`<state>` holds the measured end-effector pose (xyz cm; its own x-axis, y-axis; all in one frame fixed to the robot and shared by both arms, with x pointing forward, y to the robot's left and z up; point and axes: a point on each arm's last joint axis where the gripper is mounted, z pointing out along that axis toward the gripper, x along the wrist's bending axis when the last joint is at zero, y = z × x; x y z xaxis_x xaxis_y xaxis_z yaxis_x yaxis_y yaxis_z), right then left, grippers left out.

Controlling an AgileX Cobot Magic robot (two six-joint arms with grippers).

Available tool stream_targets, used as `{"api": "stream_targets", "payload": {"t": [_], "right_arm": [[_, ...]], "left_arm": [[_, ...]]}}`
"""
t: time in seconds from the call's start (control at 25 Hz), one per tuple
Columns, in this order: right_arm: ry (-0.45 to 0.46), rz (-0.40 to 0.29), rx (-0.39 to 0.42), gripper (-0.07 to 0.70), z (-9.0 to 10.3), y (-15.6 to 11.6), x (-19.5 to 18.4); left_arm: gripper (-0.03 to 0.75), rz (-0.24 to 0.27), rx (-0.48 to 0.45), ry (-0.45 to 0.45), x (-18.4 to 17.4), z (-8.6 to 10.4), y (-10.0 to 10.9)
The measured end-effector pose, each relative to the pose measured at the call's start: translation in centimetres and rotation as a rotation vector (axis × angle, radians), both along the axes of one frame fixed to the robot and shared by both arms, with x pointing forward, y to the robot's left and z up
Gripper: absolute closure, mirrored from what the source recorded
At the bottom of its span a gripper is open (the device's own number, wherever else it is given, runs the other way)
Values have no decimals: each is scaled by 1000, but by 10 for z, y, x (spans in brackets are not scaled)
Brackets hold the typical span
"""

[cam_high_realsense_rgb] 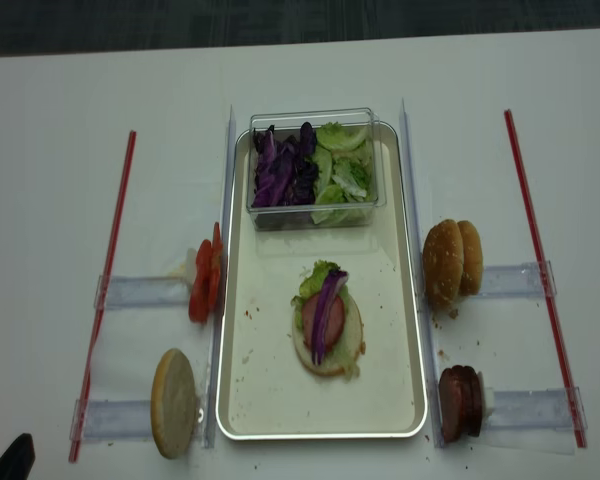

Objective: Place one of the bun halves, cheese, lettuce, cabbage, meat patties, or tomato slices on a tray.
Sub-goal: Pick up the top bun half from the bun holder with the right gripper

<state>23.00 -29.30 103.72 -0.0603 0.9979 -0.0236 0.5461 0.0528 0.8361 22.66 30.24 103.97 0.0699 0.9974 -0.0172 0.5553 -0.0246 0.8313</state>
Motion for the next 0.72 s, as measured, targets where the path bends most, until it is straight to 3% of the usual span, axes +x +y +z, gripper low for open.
{"api": "stream_targets", "payload": {"t": [0.72], "right_arm": [[0,6,9,608,0,1,0]], "left_arm": [[294,0,0,0,0,0,0]]}}
